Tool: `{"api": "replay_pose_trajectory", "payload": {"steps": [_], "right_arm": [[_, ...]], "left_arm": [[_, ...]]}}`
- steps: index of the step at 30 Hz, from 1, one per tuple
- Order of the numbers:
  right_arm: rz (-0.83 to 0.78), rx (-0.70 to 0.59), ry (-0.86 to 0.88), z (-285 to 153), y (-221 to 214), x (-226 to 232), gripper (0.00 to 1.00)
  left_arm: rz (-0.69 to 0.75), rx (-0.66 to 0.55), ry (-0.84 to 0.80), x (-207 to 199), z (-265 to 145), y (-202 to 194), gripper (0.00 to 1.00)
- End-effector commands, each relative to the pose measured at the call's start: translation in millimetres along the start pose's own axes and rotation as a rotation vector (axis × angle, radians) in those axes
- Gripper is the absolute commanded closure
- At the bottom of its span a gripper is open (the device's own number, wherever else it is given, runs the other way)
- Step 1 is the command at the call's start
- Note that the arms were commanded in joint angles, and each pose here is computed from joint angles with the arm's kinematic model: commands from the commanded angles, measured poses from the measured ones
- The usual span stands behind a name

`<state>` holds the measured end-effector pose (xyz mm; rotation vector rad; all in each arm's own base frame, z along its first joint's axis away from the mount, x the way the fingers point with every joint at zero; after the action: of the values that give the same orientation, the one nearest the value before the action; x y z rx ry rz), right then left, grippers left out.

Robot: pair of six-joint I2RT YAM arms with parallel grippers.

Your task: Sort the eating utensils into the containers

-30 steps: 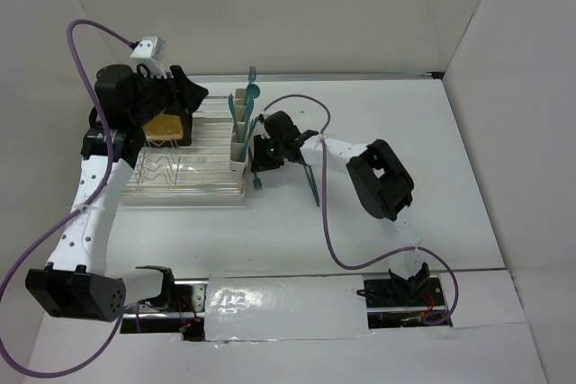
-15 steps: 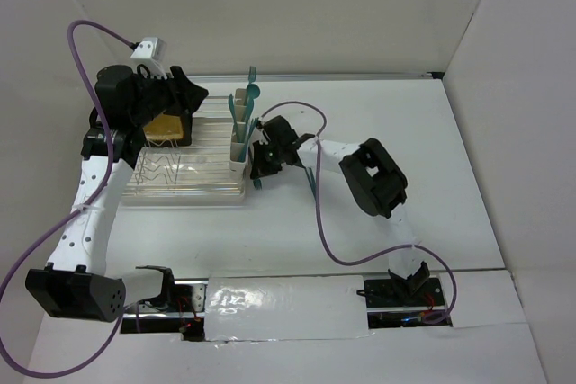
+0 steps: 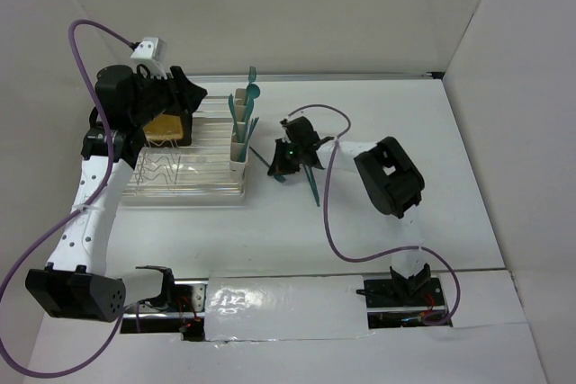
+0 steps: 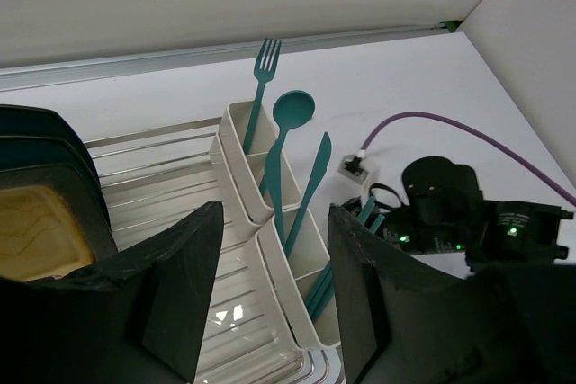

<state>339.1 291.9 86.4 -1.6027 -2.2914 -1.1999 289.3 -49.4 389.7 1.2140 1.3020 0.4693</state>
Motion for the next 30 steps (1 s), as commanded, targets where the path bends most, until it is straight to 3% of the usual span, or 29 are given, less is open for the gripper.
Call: {"api": "replay_pose_trajectory", "payload": {"steps": [1, 11, 15, 24, 25, 30], "right_arm": [[0.103, 0.062, -0.205, -23, -30, -46, 0.96], [0.153, 0.100, -0.322, -83, -74, -69, 0.97], [0.192, 0.053, -0.271, -97, -71, -73, 0.97], [0.000, -0.179, 0.110, -117, 31, -9, 0.96], [0.023, -0.135, 0.111, -110, 33, -12, 0.97], [0.134, -0.149, 0.035, -99, 64, -9, 0.93]], "left_arm": [[0.040, -0.056, -0.021, -5, -6, 10, 0.38], [0.059, -0.031, -0.120, -12, -7, 9, 0.38], [0.064, -0.022, -0.144, -13, -8, 6, 0.38], [0.070, -0.017, -0.170, -14, -7, 4, 0.38], [0.074, -0.017, -0.175, -15, -8, 5, 0.38], [0.105, -0.024, -0.189, -16, -11, 6, 0.37]]}}
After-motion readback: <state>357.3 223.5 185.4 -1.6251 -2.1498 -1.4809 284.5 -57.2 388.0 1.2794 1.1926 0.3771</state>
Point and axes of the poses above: each gripper's point midway between its finger pads, its own z axis out along the fingers, its own x axis along the line the jaws close on, y = z × x, the point moved 10 cm from there along -z, back along the fingers, and after that the axes turned 12 degrees about -z, right-handed, at the moved point
